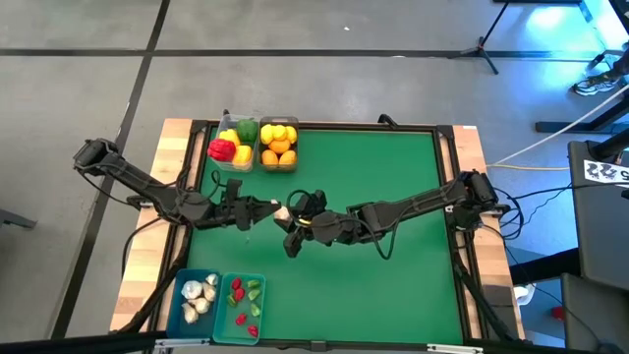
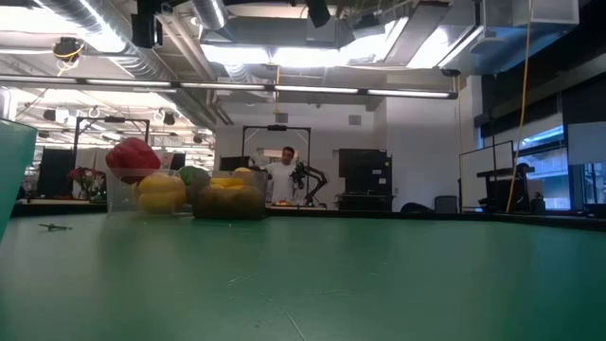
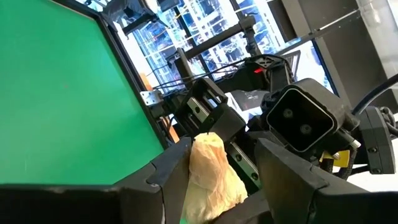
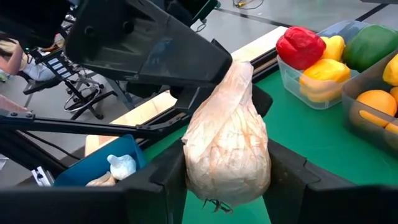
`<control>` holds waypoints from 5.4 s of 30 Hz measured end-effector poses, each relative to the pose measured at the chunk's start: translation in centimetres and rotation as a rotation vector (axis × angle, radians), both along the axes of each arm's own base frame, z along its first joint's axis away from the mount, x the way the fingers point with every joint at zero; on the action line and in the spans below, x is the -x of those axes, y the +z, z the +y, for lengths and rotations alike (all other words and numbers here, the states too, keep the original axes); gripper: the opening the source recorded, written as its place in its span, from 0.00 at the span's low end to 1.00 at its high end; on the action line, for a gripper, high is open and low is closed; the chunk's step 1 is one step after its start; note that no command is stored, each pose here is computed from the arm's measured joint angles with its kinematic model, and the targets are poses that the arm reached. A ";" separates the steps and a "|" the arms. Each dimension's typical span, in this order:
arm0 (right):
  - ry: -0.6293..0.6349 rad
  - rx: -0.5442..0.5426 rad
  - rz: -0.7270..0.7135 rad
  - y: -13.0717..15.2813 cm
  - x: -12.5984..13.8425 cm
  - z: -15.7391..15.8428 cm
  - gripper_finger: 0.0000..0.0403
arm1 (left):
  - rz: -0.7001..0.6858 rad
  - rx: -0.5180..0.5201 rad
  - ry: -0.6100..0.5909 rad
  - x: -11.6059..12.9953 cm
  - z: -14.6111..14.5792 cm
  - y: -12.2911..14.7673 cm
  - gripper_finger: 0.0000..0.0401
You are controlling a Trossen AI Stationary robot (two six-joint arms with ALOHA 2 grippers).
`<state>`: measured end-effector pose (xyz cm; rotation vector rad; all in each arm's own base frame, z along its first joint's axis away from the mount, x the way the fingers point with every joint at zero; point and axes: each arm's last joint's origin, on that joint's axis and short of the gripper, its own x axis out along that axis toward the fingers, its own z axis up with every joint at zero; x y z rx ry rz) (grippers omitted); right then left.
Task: Sort produce into baskets
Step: Put the white garlic into the blue bin, then return to Home Position
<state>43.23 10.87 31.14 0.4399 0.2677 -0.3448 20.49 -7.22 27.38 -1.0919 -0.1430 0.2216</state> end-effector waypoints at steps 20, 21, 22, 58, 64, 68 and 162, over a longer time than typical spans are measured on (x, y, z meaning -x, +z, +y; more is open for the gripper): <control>0.003 0.003 0.000 0.0 0.0 0.0 0.40 | 0.010 -0.001 0.007 0.0 0.0 -0.1 0.10; 0.015 0.005 0.004 0.0 0.0 0.1 0.40 | 0.010 0.001 0.008 0.0 0.0 -0.1 0.10; 0.033 0.012 0.011 0.0 0.0 0.1 0.40 | 0.010 0.002 0.008 0.0 0.0 -0.1 0.11; 0.554 -0.164 0.429 -3.4 5.8 10.8 0.75 | 0.317 -0.157 -1.217 5.9 -8.7 -3.1 0.12; 0.506 -0.164 0.463 -4.4 5.9 11.2 0.75 | 0.645 -0.150 -1.247 9.0 -9.6 -5.5 0.12; 0.493 -0.166 0.482 -5.5 5.4 11.5 0.75 | 0.708 -0.151 -1.241 10.2 -10.0 -5.9 0.11; 0.279 0.160 -0.412 2.1 35.4 -8.6 0.75 | -0.736 -0.823 -0.624 19.6 6.5 6.6 0.57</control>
